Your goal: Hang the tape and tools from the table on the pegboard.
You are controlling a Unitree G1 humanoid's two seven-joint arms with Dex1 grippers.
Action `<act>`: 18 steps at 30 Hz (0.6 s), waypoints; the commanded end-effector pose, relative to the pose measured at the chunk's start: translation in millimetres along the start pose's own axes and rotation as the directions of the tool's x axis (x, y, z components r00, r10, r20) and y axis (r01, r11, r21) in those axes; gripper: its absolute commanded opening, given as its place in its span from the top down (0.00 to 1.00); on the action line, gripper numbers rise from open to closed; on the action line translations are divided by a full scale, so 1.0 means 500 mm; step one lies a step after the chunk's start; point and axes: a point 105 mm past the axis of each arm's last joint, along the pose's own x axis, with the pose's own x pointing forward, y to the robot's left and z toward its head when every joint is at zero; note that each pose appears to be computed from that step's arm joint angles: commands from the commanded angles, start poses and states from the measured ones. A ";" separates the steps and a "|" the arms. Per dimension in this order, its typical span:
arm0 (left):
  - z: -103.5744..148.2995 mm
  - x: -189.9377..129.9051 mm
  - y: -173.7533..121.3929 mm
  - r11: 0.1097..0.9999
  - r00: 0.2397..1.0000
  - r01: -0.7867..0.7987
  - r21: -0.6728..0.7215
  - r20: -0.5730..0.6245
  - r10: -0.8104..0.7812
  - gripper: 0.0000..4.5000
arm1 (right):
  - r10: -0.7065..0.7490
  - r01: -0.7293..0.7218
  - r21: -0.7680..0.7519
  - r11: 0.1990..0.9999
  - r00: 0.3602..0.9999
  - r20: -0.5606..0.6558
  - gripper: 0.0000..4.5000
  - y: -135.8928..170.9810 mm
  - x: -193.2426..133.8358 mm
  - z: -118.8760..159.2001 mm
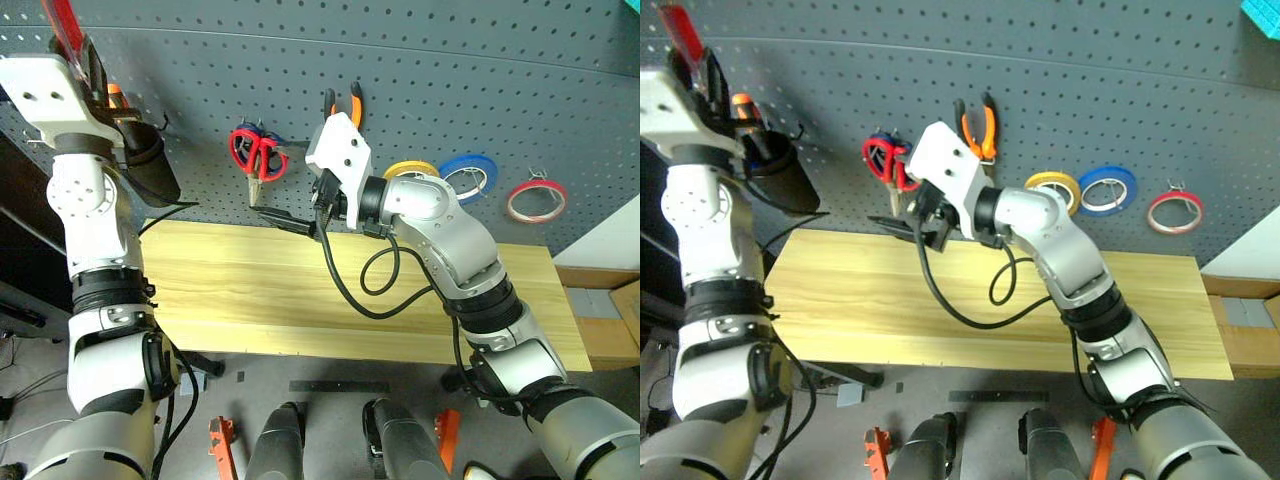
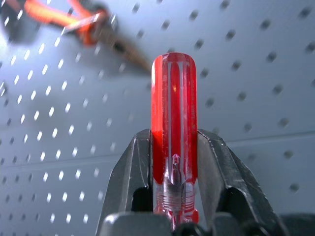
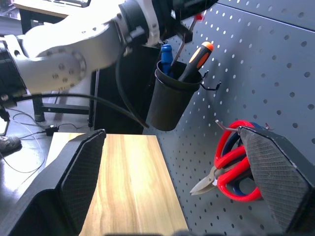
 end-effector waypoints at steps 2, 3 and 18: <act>0.018 0.009 -0.023 1.000 0.998 -0.003 -0.022 0.060 0.004 0.81 | -0.010 0.013 -0.042 0.999 0.998 0.059 0.00 -0.005 -0.008 0.037; 0.017 0.008 -0.024 1.000 0.998 -0.013 -0.028 0.061 0.015 0.81 | -0.008 0.010 -0.038 0.999 0.998 0.065 0.00 -0.004 -0.009 0.039; 0.169 -0.002 -0.125 0.979 0.943 0.198 -0.055 0.282 -0.175 0.01 | -0.046 0.042 0.038 0.998 0.993 0.108 0.00 -0.012 -0.052 0.050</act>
